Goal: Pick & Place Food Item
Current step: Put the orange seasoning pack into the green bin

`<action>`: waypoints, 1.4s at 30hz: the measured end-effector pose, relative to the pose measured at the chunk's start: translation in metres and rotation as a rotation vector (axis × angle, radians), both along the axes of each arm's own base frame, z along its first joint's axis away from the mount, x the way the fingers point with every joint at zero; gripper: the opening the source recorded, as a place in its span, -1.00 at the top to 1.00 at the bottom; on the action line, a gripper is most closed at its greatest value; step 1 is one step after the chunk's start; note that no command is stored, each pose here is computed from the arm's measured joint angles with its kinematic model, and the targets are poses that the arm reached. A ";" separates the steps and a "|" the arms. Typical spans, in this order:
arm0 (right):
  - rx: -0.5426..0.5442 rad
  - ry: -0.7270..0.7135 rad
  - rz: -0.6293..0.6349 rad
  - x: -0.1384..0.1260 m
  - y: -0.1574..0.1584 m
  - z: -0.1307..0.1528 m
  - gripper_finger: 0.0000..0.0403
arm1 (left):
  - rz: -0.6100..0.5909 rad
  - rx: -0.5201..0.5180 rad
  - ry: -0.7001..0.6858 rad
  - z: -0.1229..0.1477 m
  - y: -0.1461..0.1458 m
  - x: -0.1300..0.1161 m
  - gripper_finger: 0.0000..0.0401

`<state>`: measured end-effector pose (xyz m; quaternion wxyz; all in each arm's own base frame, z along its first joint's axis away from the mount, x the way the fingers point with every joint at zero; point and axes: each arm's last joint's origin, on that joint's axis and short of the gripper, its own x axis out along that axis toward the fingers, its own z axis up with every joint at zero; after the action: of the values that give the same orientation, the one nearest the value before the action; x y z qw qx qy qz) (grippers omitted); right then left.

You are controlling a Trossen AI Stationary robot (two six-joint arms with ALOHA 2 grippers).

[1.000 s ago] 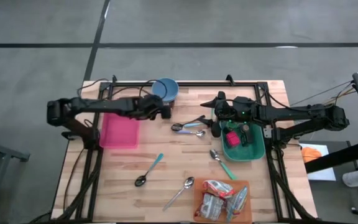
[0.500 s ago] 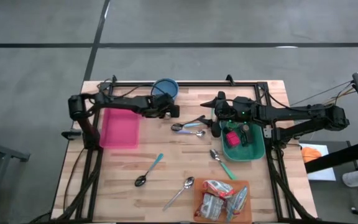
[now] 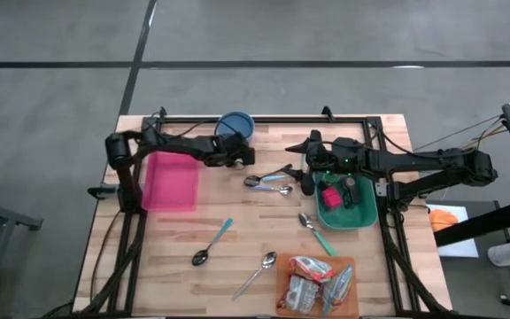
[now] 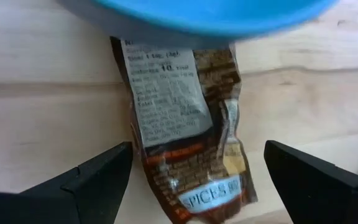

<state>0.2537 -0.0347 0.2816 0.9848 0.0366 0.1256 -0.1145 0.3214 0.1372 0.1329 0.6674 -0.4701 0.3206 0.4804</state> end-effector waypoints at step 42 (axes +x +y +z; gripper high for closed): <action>0.000 0.002 0.000 0.000 0.000 0.000 -0.62 | -0.298 -0.146 0.160 0.013 -0.077 -0.004 0.21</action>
<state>0.2536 -0.0347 0.2815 0.9846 0.0366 0.1266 -0.1146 0.3169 0.0604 0.1459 0.6675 -0.4249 0.4729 0.3877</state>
